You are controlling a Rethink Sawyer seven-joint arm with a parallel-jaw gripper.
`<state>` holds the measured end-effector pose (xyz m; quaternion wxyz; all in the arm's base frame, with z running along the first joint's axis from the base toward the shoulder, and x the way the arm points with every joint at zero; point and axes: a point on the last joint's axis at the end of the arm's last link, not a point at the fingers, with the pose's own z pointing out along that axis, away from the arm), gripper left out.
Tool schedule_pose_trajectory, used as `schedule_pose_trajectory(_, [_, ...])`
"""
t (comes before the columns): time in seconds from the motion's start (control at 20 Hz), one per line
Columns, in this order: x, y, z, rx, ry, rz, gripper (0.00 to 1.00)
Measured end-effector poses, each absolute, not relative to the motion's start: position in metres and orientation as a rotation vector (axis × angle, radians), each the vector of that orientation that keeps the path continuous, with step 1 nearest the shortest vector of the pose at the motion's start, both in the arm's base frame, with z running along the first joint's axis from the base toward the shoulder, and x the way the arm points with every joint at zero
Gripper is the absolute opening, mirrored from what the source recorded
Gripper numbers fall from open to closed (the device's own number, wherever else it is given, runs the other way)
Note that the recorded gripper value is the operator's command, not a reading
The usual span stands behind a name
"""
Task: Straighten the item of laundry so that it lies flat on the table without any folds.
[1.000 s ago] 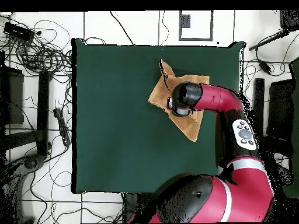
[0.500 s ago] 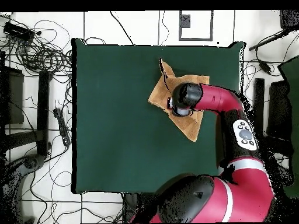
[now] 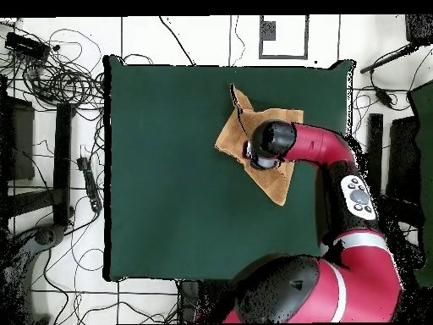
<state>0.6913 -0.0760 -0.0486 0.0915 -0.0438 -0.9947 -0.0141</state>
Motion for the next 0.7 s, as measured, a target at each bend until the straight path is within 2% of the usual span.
schedule_pose_trajectory(0.7, [0.6876,-0.0749,-0.047,-0.119,-2.978,-0.037,1.0])
